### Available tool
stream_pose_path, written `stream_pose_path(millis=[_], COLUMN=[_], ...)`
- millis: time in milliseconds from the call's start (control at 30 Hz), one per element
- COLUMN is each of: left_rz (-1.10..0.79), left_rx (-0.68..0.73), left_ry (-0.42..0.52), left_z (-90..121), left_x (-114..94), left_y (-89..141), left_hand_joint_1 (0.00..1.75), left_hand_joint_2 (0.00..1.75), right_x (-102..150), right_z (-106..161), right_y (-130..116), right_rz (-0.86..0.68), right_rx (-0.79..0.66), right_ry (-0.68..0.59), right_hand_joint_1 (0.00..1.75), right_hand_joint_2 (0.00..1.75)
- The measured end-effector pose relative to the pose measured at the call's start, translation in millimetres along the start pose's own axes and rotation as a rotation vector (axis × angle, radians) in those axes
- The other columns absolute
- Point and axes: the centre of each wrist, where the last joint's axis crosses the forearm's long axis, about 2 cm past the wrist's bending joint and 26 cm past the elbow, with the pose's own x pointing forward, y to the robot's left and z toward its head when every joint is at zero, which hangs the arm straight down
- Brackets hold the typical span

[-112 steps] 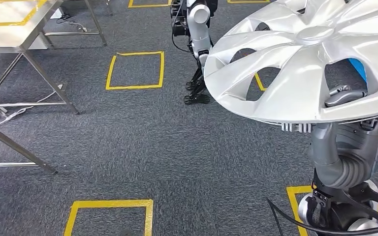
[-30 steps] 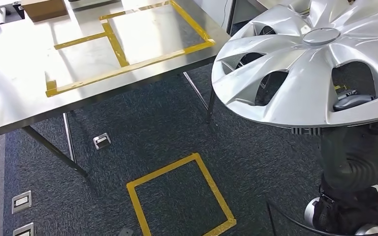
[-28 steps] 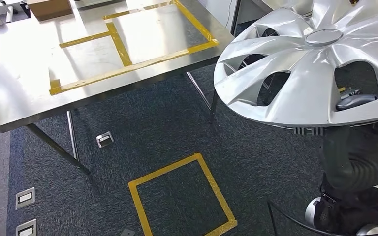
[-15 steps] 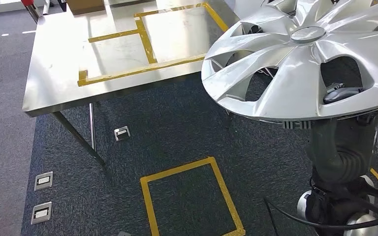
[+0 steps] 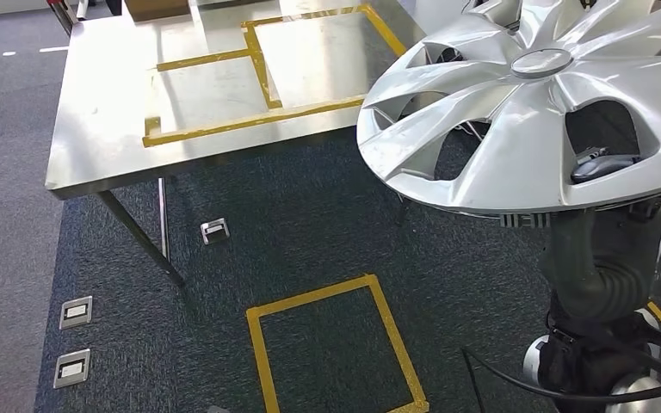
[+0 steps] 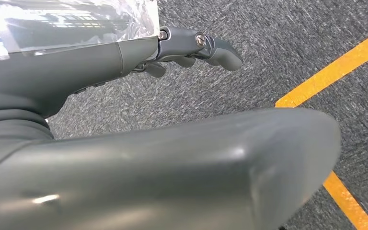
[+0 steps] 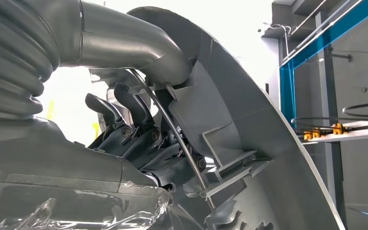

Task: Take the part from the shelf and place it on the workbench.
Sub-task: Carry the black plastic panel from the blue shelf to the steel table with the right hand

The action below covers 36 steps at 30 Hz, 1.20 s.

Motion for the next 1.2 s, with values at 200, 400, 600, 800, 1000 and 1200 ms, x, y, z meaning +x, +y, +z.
stream_pose_path(millis=[200,400,600,800,1000,1200], left_rz=[0.001,0.000,0.000,0.001,0.000,-0.001], left_rx=[-0.001,-0.002,-0.003,-0.004,-0.003,-0.004], left_ry=[0.007,0.011,0.015,0.013,0.013,0.018], left_z=[0.1,0.1,0.1,-0.1,-0.2,0.5], left_x=[-0.2,-0.2,-0.7,0.9,0.9,-1.9], left_y=[-0.1,-0.1,0.1,-0.5,0.0,-0.4], left_hand_joint_1=[0.00,0.00,0.00,0.00,0.00,0.00], left_hand_joint_2=[1.75,1.75,1.75,1.75,1.75,1.75], right_x=[-0.3,-0.4,-0.7,-1.0,-2.2,-3.0], right_z=[0.1,0.0,-0.2,-0.5,0.5,1.6], right_y=[-0.1,-0.2,-0.4,-0.8,-0.7,-0.4], right_rz=[-0.001,0.008,0.017,0.026,0.027,0.026], right_rx=[-0.001,0.001,0.003,0.004,0.003,0.000], right_ry=[0.002,-0.005,-0.007,-0.009,-0.002,0.004], right_hand_joint_1=[1.75,1.75,1.75,1.75,1.75,1.75], right_hand_joint_2=[1.75,1.75,1.75,1.75,1.75,1.75])
